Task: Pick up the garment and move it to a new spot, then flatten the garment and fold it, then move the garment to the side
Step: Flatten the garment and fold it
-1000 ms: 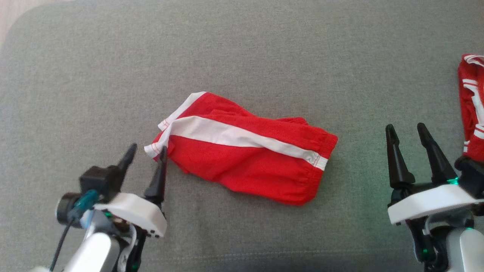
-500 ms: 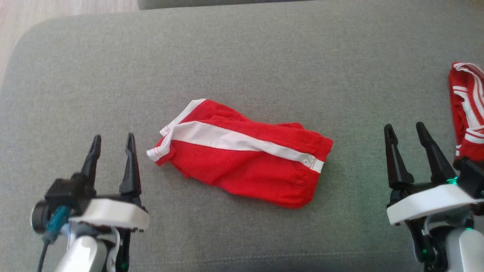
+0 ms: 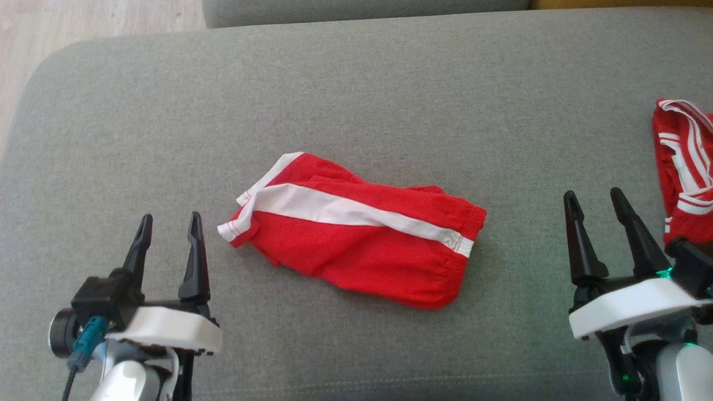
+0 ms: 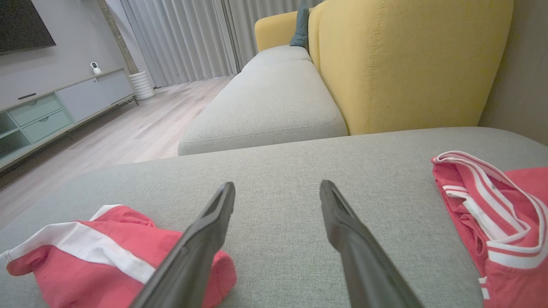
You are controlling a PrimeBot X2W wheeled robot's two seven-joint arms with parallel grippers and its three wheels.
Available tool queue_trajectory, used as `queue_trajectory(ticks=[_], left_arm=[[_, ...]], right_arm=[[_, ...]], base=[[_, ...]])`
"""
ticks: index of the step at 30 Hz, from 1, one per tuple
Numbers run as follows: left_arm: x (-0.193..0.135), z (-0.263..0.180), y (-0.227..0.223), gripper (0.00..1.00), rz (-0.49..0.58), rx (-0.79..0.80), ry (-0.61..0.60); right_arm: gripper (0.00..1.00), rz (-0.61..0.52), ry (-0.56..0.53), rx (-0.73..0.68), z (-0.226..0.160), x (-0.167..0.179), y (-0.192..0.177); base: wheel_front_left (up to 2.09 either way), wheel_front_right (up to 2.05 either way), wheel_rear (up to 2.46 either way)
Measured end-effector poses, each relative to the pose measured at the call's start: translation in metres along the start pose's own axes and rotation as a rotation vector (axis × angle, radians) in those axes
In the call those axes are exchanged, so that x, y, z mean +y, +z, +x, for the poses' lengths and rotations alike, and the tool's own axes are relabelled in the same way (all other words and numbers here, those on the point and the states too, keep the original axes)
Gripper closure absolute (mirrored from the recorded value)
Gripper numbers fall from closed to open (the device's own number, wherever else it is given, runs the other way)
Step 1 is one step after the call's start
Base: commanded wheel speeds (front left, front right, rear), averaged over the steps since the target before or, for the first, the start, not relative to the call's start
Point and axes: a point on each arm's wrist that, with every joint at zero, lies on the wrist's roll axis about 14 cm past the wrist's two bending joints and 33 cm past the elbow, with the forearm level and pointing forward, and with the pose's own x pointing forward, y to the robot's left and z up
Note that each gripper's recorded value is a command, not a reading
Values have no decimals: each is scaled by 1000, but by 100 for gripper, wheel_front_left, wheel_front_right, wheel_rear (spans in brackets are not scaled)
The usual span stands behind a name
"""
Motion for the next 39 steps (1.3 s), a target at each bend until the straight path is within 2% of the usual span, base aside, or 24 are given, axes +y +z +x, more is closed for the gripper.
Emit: queue_trajectory(ticks=[12,19,29,38,39], left_arm=[[-5,-1,-5,0,-5,29,-28],[-26,3,-44,0,-98,277,-149],[-28,11,-78,0,-128,491,-200],[-25,15,-85,0,-115,503,-202],[-25,18,-83,3,-115,490,-203]], right_arm=[[0,0,1,0,0,0,0],[0,2,4,19,4,1,-6],[0,6,-17,41,4,-6,-13],[0,9,-30,55,4,-10,-19],[0,9,-29,57,4,-10,-19]], base=[[0,0,0],[0,0,0],[0,0,0],[0,0,0],[0,0,0]])
